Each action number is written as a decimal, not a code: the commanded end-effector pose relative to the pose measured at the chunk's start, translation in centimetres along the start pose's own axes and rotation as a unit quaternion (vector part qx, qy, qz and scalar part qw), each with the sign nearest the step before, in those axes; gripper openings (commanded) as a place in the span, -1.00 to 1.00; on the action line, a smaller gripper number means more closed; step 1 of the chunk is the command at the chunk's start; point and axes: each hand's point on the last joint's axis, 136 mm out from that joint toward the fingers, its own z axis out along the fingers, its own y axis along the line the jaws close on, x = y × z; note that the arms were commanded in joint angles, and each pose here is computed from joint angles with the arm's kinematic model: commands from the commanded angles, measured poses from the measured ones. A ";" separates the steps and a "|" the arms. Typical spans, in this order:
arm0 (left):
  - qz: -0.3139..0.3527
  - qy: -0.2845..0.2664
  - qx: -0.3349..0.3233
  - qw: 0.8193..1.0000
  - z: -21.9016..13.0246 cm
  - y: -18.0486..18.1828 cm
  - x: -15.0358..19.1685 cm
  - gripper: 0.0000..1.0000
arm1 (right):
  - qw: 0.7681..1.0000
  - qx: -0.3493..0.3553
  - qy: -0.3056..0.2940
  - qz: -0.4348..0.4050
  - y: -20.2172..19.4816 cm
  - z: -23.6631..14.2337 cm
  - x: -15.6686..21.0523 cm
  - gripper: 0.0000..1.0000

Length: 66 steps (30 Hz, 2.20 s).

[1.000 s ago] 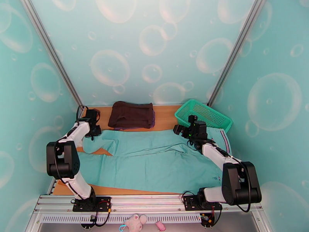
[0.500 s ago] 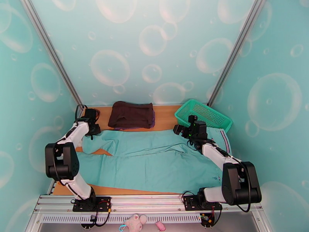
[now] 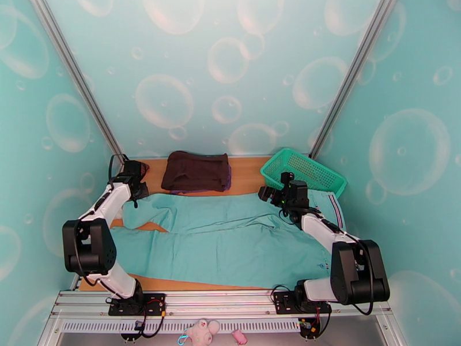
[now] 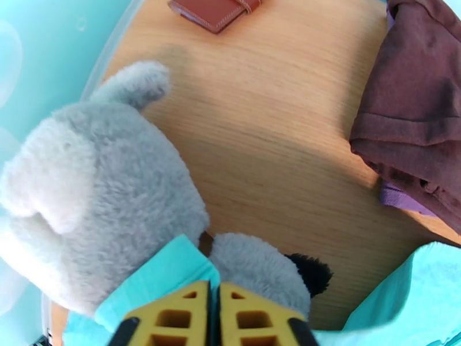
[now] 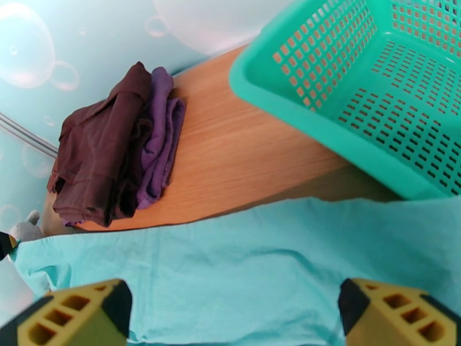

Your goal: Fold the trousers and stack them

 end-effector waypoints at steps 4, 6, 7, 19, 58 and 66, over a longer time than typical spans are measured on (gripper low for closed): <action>-0.015 -0.057 0.005 0.998 -3.1 0.1 -1.6 -1.00 | 1.000 0.011 0.000 0.001 -0.4 0.0 -0.3 0.99; -0.016 -0.055 0.008 0.998 -3.5 0.0 -1.5 -1.00 | 1.000 0.018 -0.002 0.005 -0.6 -0.1 -0.4 0.99; -0.016 -0.056 0.007 0.998 -4.0 -0.1 -1.5 -1.00 | 0.999 0.036 -0.004 0.018 -1.3 -0.3 -0.5 0.99; -0.075 -0.205 -0.004 0.976 -15.0 3.5 -4.2 -1.00 | 0.967 0.168 -0.100 0.164 -11.8 -7.4 -3.2 0.99; -0.037 -0.178 0.061 0.981 -10.8 0.7 -2.5 -1.00 | 0.891 0.164 -0.209 0.367 -26.8 -13.7 -11.4 0.89; -0.032 -0.174 0.067 0.982 -10.5 0.4 -2.3 -1.00 | 0.894 0.155 -0.181 0.380 -28.0 -11.7 -9.7 0.49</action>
